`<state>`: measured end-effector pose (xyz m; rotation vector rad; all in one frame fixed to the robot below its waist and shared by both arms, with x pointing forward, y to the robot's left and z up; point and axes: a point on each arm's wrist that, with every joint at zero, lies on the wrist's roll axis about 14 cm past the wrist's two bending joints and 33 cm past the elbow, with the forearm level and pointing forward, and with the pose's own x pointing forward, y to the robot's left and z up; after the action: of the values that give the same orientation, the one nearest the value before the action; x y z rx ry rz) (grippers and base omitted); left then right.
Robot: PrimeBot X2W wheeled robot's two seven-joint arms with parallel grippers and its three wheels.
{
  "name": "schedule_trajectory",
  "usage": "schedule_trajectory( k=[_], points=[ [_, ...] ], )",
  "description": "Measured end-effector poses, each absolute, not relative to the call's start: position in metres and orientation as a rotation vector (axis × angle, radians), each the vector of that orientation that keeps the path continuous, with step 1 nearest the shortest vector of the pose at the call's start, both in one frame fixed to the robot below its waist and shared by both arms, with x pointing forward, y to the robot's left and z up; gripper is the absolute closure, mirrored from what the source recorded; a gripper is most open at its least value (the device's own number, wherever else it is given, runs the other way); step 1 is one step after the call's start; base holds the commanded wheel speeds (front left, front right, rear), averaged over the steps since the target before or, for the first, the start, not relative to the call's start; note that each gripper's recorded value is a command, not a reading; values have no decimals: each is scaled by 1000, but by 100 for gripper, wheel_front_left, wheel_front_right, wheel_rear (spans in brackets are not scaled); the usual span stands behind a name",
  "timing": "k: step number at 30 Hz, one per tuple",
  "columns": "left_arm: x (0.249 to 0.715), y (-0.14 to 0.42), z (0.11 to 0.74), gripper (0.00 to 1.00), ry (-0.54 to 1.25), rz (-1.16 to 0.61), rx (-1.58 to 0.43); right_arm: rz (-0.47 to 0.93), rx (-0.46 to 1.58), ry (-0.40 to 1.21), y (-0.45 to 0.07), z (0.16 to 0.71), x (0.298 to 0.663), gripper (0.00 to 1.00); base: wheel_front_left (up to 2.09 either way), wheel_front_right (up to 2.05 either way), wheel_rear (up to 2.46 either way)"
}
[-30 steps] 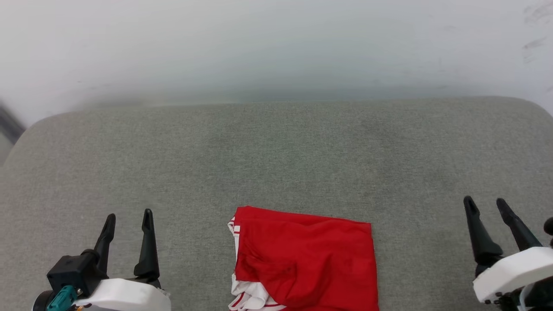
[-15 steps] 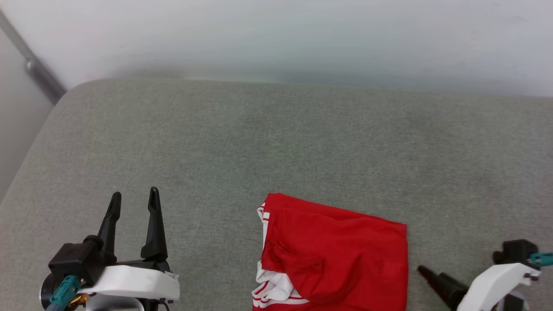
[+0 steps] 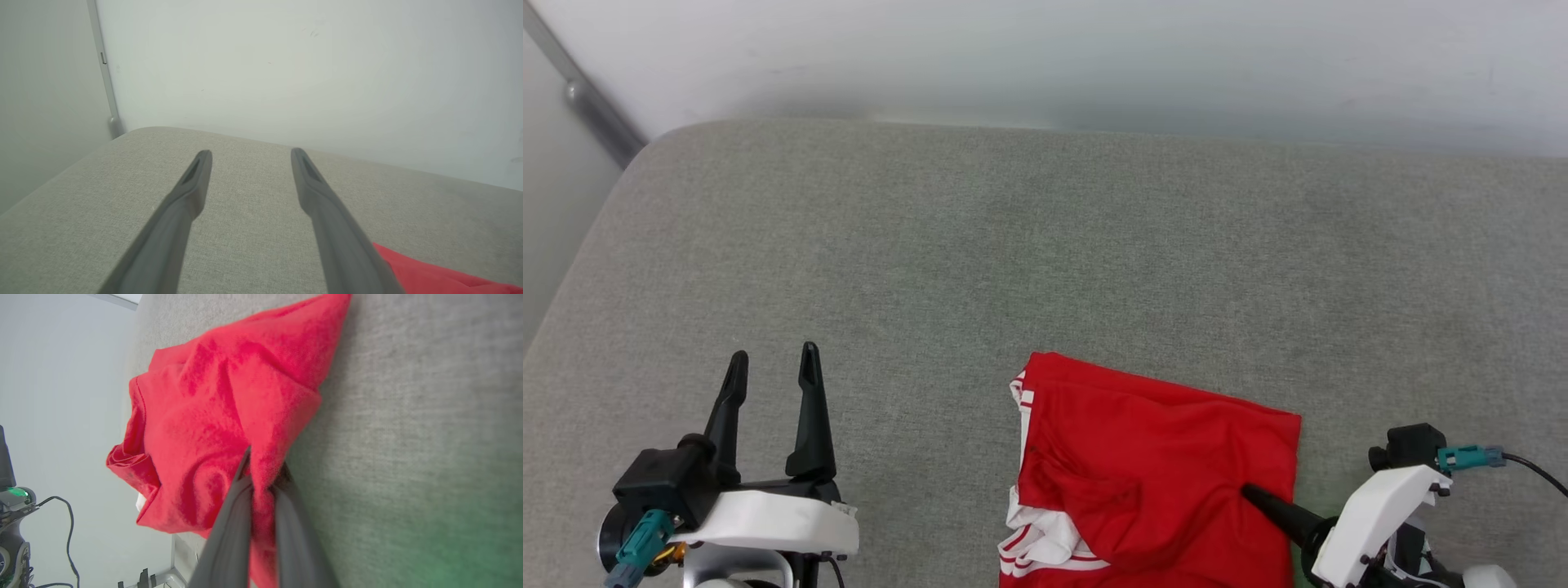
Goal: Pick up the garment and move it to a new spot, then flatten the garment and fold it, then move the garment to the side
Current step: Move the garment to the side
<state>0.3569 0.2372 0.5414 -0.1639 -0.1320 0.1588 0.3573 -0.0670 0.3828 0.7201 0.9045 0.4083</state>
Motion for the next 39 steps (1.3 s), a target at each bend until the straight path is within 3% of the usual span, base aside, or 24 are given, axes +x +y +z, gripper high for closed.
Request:
schedule_trajectory(
  k=[3,5,12,17,23,30,39],
  points=[
    [356,234,541,0,-132,147,-165,429,679,878,-69,390,357,100,0,0,0],
    [357,229,537,0,-115,130,-159,484,503,822,-77,408,358,100,0,0,0],
    [381,189,544,0,-129,-9,-172,433,236,774,-126,421,359,100,0,0,0],
    [410,146,551,0,-149,-138,-197,294,74,733,-187,429,367,100,0,0,0],
    [454,94,545,0,-137,-312,-188,109,-52,589,-258,458,407,100,0,0,0],
    [500,38,519,0,-98,-503,-183,-127,-178,526,-354,465,432,100,0,0,0],
    [529,8,468,0,-16,-593,-206,-337,-219,510,-432,442,442,100,0,0,0]
  ],
)
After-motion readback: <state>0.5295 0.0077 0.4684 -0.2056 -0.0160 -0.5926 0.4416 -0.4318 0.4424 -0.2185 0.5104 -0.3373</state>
